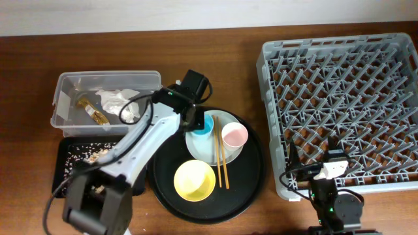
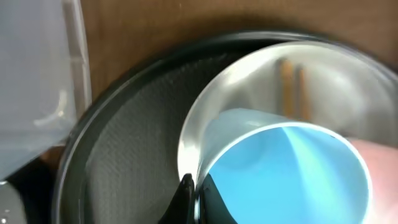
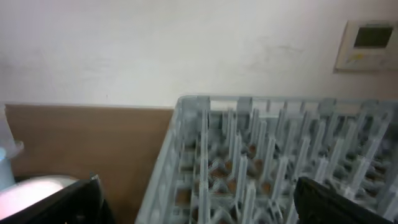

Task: Sort waste into correct bins and load items into the dishwasher rack
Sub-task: 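Grasp the blue cup with the left gripper and lift it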

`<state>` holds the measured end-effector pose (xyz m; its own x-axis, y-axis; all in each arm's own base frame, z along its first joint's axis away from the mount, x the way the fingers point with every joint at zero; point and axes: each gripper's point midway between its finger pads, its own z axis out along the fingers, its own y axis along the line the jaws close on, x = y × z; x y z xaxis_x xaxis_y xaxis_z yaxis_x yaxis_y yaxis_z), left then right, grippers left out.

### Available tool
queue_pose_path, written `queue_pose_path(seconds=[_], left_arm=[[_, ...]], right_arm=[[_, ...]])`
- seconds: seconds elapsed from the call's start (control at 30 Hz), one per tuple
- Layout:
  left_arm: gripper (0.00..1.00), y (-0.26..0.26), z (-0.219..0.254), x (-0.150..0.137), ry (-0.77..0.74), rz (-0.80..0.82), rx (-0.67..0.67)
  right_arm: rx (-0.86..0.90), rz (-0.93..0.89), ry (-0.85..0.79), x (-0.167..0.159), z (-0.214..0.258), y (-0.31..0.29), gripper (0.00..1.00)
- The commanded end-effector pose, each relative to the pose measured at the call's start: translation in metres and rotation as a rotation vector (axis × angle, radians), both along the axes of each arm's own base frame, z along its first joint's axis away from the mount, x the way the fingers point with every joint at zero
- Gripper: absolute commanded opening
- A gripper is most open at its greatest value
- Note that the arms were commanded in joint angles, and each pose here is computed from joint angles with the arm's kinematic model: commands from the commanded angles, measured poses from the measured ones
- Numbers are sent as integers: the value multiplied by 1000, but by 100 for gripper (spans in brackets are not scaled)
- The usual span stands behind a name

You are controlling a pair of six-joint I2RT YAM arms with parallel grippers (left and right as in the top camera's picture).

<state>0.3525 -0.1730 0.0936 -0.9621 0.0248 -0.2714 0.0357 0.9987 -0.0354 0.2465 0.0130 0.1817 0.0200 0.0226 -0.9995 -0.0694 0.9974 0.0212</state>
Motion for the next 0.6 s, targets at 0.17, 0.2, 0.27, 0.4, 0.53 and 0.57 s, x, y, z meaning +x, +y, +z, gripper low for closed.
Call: queue_pose_path(seconds=[0.17,0.2,0.27,0.4,0.53,0.57], left_arm=[[0,-3,258,-50,-324,-237,-660],[0,-12,280,-66,-302,-387,-858],[0,-16,303,-82,-315,-552,-1026],[0,-33,317,-98,-296,-703,-1158],[0,-50,312,-102,-308,-758,-1107],[0,-55,312,-105,-302,-774,-1110]], right_arm=[[156,444,26,-57,142,71,99],[135,680,32,-74,180,104,99],[114,1024,70,-97,216,140,99],[202,1292,242,-70,209,157,97],[198,1511,254,-57,203,169,91],[182,1530,241,-59,204,174,91]])
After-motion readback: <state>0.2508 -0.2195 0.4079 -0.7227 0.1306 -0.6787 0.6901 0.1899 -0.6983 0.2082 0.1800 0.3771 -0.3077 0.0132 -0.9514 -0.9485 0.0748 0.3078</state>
